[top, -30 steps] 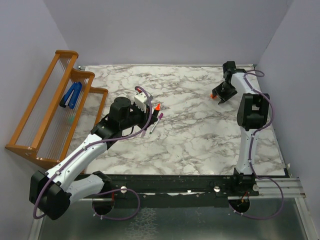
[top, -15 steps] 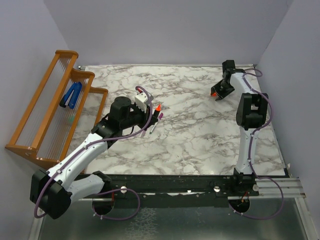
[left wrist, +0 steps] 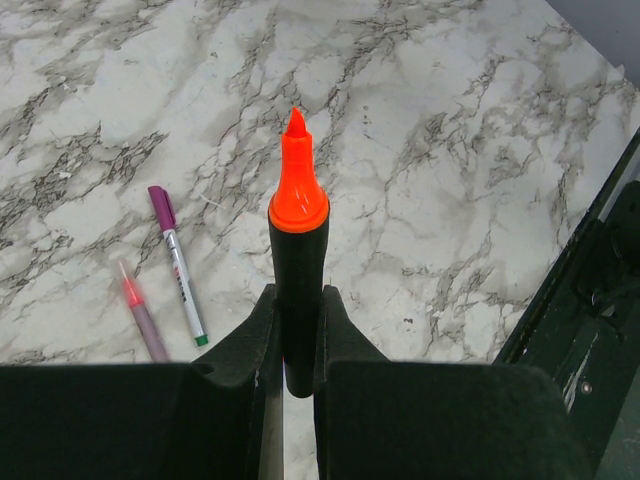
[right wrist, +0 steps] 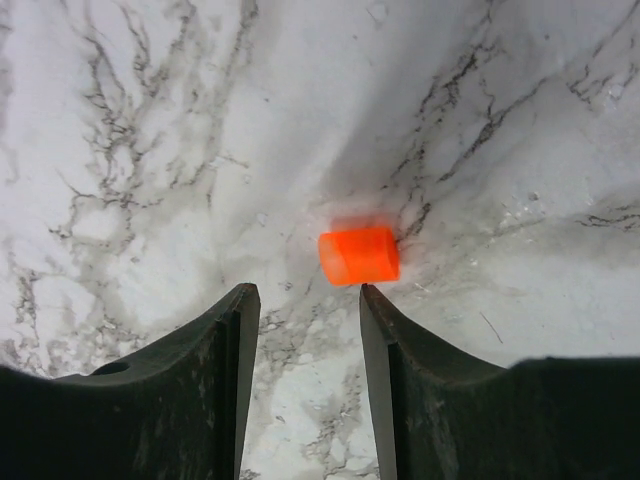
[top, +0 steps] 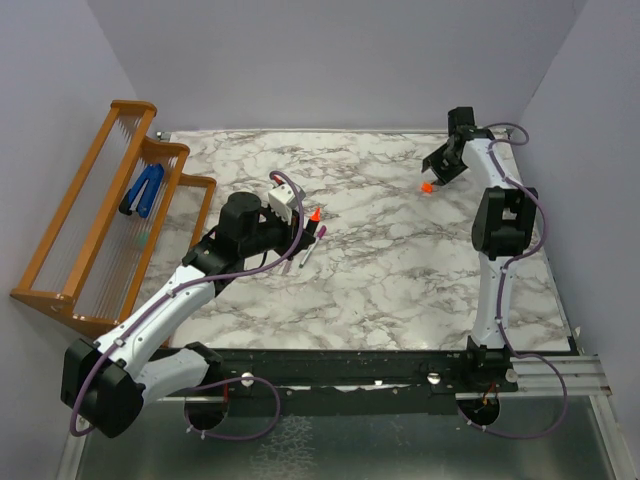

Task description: Insert the pens into the pen caps

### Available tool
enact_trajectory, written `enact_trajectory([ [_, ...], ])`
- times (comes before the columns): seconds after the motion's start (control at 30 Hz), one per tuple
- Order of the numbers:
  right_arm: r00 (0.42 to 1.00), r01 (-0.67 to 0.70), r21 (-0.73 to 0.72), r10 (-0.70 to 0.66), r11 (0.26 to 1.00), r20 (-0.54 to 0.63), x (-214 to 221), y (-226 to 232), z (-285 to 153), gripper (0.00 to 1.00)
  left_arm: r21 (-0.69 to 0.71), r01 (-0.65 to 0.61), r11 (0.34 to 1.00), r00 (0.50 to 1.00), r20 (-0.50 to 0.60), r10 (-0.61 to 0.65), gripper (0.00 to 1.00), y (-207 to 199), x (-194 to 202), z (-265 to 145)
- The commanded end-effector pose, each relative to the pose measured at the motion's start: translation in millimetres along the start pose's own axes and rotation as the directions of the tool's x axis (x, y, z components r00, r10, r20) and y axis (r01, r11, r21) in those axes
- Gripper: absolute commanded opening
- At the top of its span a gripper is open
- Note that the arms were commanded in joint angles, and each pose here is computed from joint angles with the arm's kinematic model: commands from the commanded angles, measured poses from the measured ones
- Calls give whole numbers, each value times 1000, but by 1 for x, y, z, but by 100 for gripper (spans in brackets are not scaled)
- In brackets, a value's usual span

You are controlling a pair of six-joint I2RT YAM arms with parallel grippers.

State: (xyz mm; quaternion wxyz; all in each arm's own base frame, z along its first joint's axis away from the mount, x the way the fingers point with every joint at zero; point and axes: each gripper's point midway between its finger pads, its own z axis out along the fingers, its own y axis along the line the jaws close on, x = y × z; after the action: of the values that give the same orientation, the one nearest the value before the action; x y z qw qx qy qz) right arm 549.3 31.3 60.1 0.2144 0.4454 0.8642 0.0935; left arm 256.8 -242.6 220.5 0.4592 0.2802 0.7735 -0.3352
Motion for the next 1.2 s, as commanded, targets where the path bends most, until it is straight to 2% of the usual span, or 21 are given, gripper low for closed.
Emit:
enact_trajectory([
  [0.0, 998, 32, 12, -33, 999, 59, -15, 4, 12, 50, 19, 0, 1000, 1000, 14, -1, 0, -2, -6, 0],
  [0.1, 994, 55, 42, -59, 998, 94, -22, -1, 17, 49, 18, 2, 1000, 1000, 10, -2, 0, -2, -5, 1],
  [0.2, 992, 81, 63, -87, 995, 96, -23, -6, 23, 42, 16, 3, 1000, 1000, 11, -3, 0, -1, -6, 1],
  [0.37, 990, 106, 78, -113, 991, 82, -16, -14, 37, 39, 13, 5, 1000, 1000, 10, -5, 0, 1, -5, 2],
  [0.47, 989, 118, 75, -123, 990, 76, -14, -17, 42, 34, 14, 9, 1000, 1000, 5, -9, 0, 1, -4, 3],
  [0.83, 966, 253, 130, -258, 959, 24, 2, -43, 47, 34, 12, 18, 1000, 1000, 6, -19, 0, 4, -4, 3],
  [1.17, 911, 410, 68, -406, 909, -67, 27, -44, 42, 34, 13, 35, 999, 999, 0, -35, 0, 7, -2, 5],
])
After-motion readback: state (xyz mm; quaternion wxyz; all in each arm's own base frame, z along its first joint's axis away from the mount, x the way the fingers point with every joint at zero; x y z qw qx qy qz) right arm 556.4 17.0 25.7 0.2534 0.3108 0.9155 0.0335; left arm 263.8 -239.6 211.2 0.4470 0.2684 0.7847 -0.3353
